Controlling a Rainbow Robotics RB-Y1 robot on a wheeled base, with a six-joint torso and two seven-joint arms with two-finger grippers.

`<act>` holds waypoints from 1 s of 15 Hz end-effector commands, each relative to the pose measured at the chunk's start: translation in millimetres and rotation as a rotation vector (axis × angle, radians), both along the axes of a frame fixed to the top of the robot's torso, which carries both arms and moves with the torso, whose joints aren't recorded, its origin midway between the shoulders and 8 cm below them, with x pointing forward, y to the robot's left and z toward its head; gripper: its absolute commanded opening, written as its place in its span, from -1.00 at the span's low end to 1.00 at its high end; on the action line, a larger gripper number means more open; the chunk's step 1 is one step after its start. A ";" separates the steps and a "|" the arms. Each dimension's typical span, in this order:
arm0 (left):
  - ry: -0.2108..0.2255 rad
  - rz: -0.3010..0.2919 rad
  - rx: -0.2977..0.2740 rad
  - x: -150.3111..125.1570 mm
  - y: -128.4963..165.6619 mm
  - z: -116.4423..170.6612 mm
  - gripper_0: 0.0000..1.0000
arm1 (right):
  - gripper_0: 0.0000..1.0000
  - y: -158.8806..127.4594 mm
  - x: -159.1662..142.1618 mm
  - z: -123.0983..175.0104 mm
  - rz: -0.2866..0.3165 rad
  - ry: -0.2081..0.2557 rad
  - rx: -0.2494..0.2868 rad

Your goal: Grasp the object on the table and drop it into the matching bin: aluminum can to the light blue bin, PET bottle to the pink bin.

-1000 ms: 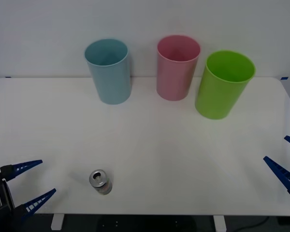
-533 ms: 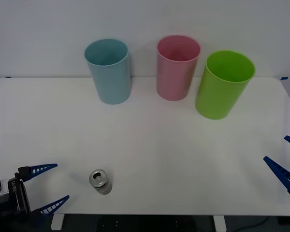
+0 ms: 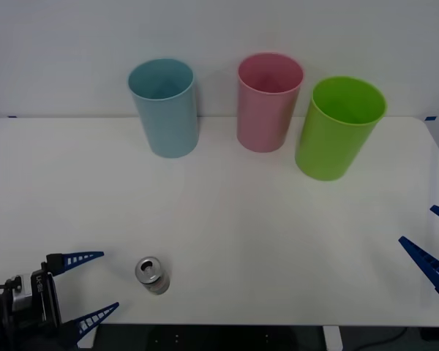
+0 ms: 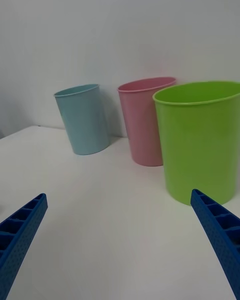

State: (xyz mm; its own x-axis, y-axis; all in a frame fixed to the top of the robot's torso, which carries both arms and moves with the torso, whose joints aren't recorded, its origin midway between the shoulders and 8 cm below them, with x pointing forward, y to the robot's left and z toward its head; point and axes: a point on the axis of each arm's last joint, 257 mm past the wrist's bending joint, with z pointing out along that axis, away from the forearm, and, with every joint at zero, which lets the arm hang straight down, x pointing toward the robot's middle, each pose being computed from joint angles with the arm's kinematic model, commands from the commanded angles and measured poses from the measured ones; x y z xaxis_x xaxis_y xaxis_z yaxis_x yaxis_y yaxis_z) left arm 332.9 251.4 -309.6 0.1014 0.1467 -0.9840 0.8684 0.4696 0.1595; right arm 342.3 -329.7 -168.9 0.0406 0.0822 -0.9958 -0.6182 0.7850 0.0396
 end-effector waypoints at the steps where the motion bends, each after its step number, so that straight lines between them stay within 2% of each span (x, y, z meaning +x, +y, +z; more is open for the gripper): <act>1: -0.011 -0.012 -0.010 3.8 -13.1 -0.5 1.00 | 1.00 0.0 0.0 0.0 0.000 0.000 0.000; 6: -0.013 -0.046 0.010 6.7 -31.6 -7.9 1.00 | 1.00 0.0 0.0 0.0 0.000 0.000 0.000; 15: -0.018 -0.062 0.022 18.9 -65.4 -18.9 1.00 | 1.00 0.0 0.0 0.0 0.000 0.000 0.000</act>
